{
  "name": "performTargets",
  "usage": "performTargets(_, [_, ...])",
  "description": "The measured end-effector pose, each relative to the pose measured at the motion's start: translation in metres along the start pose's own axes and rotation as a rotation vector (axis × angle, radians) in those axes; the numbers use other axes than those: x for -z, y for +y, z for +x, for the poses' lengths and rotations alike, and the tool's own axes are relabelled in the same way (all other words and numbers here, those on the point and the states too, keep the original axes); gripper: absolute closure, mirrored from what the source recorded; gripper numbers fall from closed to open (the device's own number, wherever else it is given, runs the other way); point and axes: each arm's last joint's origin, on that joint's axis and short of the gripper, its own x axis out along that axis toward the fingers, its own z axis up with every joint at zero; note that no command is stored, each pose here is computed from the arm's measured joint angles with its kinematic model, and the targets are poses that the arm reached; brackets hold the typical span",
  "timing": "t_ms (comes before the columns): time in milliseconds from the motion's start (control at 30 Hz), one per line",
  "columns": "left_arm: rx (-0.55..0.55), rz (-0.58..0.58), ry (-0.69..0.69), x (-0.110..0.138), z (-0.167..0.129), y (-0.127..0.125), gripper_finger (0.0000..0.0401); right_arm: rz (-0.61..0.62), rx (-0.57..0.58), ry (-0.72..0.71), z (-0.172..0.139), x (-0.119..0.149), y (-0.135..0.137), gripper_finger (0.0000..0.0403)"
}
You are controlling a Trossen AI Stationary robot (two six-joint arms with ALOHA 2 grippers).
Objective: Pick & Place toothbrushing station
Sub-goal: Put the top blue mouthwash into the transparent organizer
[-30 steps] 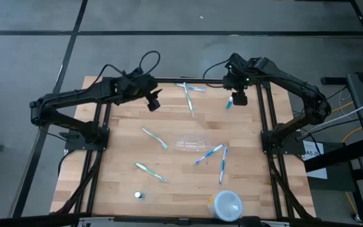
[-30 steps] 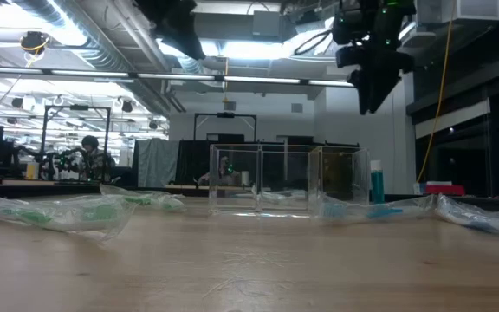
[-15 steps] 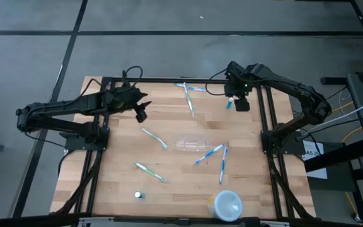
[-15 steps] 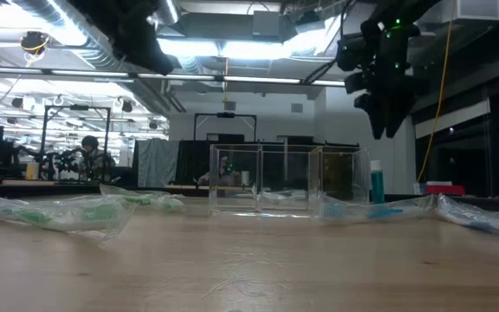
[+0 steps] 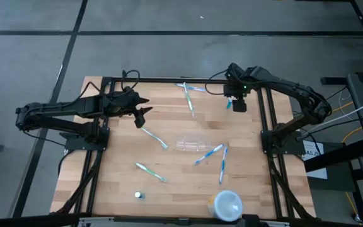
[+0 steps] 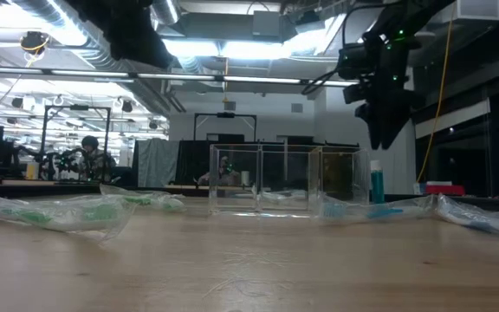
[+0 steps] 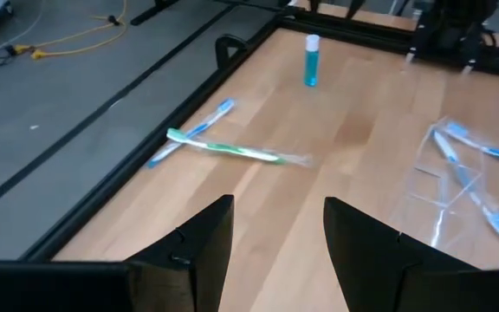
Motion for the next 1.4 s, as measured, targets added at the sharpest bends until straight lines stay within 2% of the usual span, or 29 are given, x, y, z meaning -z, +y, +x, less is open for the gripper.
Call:
performTargets(300, [0.042,-0.051,-0.028,-0.003,-0.001,-0.003,0.0225,0.042,0.004,-0.04,0.0,0.006,-0.012,0.0163])
performTargets(533, [0.055,-0.058,-0.063,-0.006,-0.001,-0.006,0.0225,0.063,-0.039,-0.074,0.001,0.008,-0.014,0.0163])
performTargets(1167, [0.051,-0.083,-0.064,-0.006,-0.001,-0.006,0.0225,0.075,-0.101,0.008,0.028,0.004,-0.02,0.0163])
performTargets(1400, [0.052,-0.086,-0.064,-0.006,-0.001,-0.006,0.0225,0.081,-0.087,0.012,0.031,0.004,-0.024,0.0165])
